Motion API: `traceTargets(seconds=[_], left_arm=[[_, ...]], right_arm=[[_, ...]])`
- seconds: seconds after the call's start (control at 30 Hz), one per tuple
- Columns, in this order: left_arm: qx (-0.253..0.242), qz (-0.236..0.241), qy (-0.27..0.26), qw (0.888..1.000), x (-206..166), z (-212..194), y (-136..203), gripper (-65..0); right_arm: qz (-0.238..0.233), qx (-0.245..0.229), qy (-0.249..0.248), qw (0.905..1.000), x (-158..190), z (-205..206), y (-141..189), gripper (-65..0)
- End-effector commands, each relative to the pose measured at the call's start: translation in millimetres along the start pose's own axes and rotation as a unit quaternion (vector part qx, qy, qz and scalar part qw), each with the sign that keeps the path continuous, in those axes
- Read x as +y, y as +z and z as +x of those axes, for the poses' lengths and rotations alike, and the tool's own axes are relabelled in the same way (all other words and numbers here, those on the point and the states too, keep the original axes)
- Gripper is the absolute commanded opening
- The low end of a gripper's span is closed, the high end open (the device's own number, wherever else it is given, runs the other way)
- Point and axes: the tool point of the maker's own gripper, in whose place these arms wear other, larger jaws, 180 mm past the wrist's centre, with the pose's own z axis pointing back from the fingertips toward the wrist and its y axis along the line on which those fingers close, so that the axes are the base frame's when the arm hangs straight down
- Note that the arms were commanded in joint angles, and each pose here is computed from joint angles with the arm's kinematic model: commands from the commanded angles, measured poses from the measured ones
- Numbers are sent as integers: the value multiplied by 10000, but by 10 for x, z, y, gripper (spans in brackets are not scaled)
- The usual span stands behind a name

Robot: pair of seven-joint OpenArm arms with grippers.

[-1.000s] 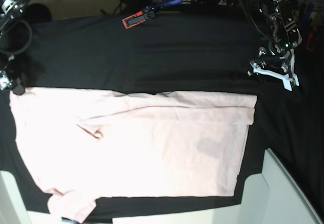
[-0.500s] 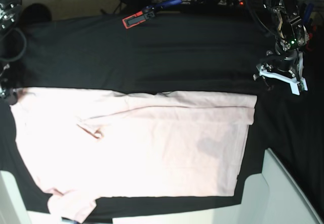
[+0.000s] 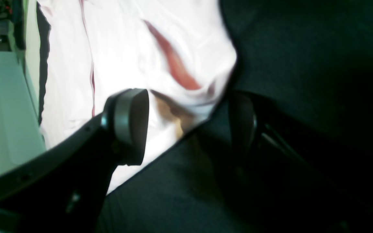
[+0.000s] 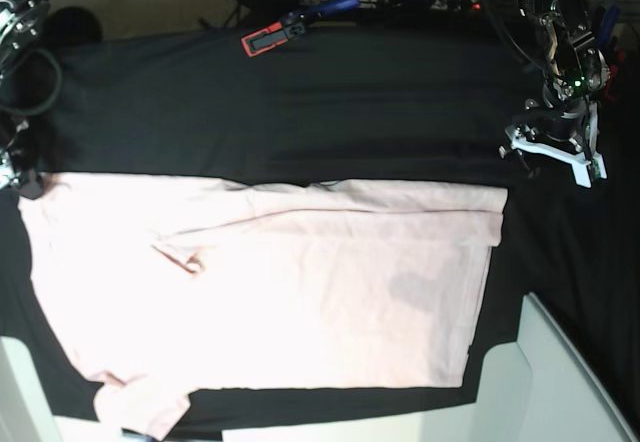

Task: Fold the T-shirt properly
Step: 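Move both grippers to the corners of the folded edge, then grasp the folded edge corners with both grippers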

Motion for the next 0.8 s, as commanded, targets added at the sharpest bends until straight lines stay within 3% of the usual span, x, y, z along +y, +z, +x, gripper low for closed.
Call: traceTargets(seconds=[0.0,0.3,0.77], left_arm=[[-222,-4,-37,9997,18,153,10,-279],[-219,-7,-31,9998,13,149,10,-279],[-227,-7,-31,9997,13,152,10,-279]], right_arm=[[17,-147,118,9998,37,189,34,-279],[-19,-311,-202,9993,-70,160,96,-279],[231,-115,-29,9997,221,68,-111,-279]])
